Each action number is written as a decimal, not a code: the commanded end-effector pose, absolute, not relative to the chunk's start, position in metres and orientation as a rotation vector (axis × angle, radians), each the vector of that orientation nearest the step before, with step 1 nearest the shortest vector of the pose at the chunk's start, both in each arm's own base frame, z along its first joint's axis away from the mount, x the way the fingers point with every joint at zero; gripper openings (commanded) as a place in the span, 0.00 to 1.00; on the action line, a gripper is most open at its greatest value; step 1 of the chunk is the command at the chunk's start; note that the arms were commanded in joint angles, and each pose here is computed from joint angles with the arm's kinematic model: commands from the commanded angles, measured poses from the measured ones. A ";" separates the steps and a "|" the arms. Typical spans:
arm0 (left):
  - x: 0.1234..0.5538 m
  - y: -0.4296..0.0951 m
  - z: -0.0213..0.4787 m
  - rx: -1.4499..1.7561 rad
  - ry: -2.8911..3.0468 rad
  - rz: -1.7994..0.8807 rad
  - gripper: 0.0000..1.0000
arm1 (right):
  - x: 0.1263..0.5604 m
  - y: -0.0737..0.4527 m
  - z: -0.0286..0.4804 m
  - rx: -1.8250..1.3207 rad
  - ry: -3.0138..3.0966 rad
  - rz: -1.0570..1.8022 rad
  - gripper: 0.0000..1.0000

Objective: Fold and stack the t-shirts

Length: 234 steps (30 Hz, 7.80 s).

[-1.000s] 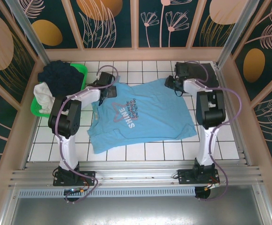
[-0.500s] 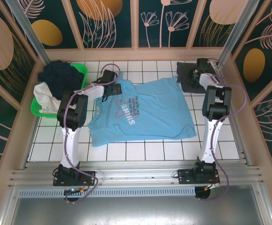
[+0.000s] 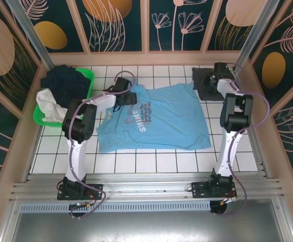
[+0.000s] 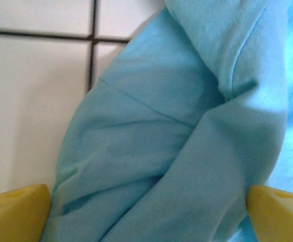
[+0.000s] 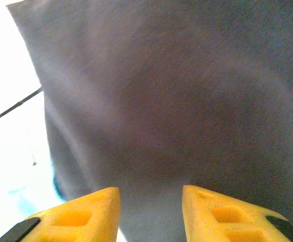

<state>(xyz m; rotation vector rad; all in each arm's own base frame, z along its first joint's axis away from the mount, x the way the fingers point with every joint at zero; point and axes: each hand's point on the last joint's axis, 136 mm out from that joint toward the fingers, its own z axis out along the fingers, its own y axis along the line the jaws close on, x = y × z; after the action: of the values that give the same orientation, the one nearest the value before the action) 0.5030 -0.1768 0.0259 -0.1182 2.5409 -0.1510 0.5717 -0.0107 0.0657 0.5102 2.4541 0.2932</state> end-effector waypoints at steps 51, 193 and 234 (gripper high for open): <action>0.552 -0.254 0.176 -0.004 2.163 -0.396 0.18 | 0.306 0.087 0.009 0.462 2.686 0.363 0.38; 0.263 -0.095 0.037 -0.469 2.594 -0.159 0.28 | 0.256 0.007 0.028 0.845 2.584 0.118 0.36; 0.262 -0.082 0.054 -0.395 2.597 -0.038 0.00 | 0.262 0.003 0.032 0.833 2.590 0.095 0.35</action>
<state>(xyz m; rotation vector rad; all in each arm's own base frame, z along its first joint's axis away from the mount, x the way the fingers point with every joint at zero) 0.2563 -0.0823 0.0382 -0.4277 2.6223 -0.0540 0.2513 0.0067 0.0202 0.8525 2.6168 0.1044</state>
